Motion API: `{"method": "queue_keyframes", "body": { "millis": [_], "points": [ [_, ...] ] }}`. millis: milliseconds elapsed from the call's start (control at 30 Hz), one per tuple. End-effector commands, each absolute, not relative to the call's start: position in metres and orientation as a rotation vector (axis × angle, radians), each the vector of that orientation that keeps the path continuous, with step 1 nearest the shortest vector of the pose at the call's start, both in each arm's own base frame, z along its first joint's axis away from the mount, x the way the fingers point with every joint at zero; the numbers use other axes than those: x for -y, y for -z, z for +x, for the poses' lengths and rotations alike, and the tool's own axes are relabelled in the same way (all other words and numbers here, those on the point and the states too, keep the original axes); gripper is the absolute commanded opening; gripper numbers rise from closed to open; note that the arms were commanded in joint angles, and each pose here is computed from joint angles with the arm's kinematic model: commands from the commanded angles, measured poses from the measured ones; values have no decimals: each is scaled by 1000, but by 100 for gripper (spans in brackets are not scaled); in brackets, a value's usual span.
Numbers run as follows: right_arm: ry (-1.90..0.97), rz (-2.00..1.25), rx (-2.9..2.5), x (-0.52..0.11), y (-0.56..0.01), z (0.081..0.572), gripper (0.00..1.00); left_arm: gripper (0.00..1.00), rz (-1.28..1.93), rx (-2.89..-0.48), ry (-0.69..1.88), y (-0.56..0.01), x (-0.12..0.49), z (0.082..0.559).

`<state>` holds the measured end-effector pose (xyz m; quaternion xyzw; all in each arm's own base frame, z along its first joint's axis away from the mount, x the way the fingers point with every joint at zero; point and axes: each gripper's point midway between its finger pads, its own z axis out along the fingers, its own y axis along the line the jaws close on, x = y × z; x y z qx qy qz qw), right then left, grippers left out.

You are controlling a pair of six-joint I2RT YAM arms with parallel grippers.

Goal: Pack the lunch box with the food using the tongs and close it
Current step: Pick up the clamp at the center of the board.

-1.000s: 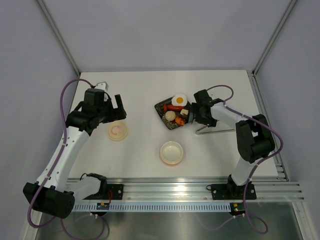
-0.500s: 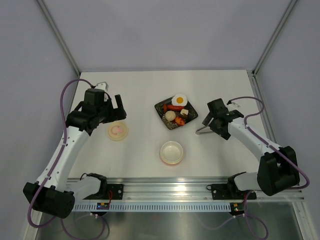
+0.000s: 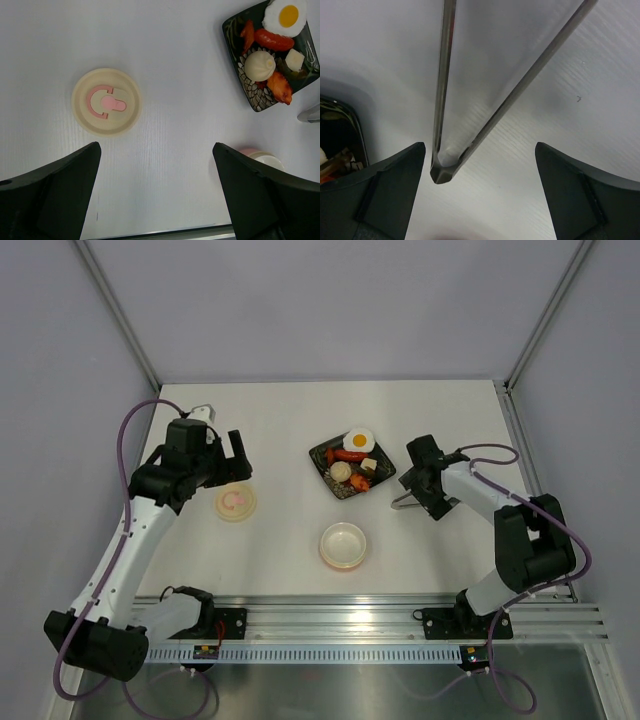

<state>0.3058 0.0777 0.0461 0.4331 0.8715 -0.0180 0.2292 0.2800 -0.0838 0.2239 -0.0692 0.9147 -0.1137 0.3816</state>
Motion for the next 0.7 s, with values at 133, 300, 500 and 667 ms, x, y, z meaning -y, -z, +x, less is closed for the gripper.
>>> {"method": "queue_keyframes", "body": {
  "millis": [133,300,500,667],
  "points": [
    [58,1269,-2292,-76,-53,346,100,99,-149,-2295,321,-235,87,275],
    [196,1278,-2303,-59,-46,351,99,99,-148,-2297,310,-234,84,273],
    [302,1206,-2374,-43,-32,343,100,99,-149,-2308,307,-229,84,272],
    [400,1213,-2396,-24,-22,318,97,99,-150,-2315,312,-227,85,274]
  ]
}}
